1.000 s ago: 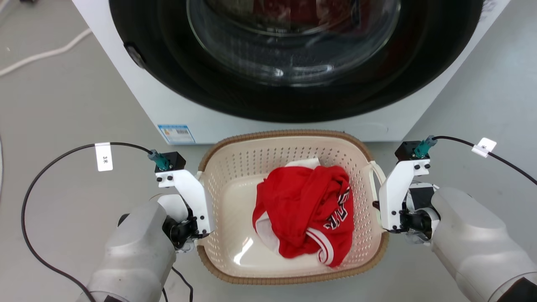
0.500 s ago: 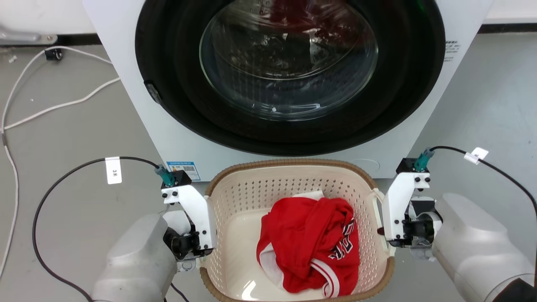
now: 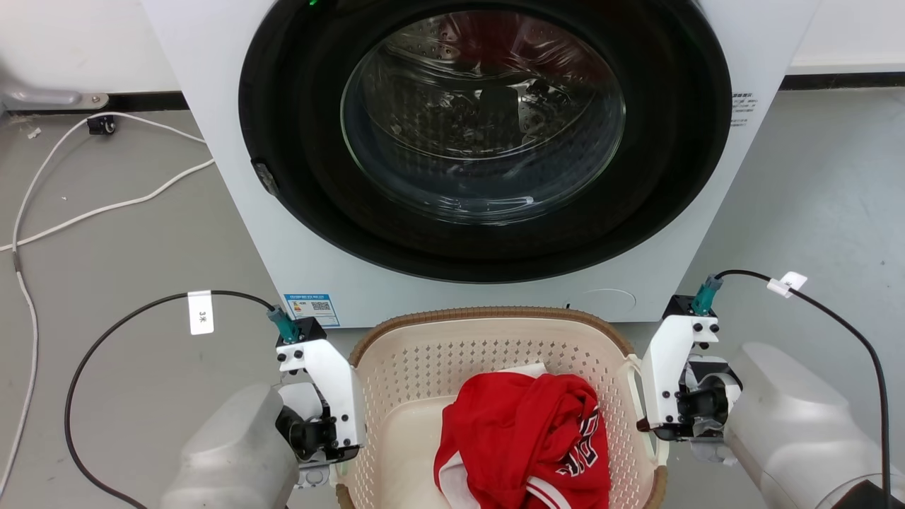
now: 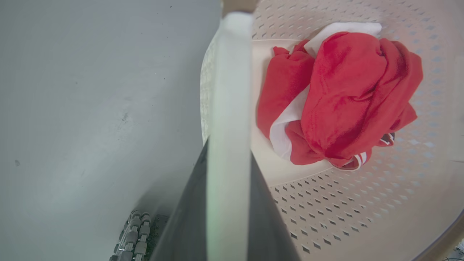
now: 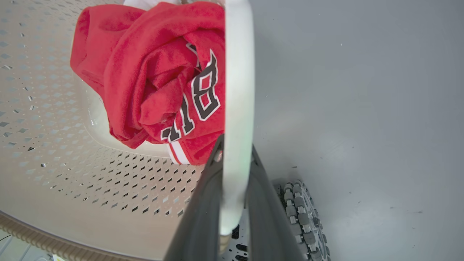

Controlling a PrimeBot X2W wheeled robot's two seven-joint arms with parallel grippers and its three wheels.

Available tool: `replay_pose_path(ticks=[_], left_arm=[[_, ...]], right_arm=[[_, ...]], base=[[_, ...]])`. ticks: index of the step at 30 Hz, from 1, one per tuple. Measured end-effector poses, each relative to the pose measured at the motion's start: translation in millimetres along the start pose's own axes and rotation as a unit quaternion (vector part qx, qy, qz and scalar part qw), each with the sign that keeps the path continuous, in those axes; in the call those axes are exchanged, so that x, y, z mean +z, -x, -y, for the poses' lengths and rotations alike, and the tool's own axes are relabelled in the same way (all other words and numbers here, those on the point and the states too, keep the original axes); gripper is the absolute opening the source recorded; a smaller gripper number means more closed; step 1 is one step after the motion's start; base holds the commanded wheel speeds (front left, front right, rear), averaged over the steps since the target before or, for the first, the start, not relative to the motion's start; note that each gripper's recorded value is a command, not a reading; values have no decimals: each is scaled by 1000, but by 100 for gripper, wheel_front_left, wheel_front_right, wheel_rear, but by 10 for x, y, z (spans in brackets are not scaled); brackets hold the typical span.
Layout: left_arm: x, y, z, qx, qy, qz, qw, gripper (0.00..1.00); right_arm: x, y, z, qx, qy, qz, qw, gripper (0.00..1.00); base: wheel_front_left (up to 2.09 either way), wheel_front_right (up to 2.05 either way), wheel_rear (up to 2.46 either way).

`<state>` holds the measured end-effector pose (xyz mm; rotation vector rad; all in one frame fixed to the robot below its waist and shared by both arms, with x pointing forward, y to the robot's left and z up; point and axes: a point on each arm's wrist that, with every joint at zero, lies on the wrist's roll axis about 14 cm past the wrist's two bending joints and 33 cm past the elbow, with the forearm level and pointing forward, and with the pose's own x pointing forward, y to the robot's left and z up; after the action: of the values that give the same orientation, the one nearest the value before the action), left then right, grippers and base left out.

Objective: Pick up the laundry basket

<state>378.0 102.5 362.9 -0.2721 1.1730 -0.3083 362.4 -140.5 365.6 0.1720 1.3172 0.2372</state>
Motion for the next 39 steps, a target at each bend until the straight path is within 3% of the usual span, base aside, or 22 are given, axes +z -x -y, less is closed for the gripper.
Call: replay_pose_path(ticks=[39], left_arm=[[-78, -6, 0, -3, 12, 4, 1000, 0]], right_arm=[[-94, -3, 7, 4, -14, -8, 1000, 0]], base=[[0, 0, 0]])
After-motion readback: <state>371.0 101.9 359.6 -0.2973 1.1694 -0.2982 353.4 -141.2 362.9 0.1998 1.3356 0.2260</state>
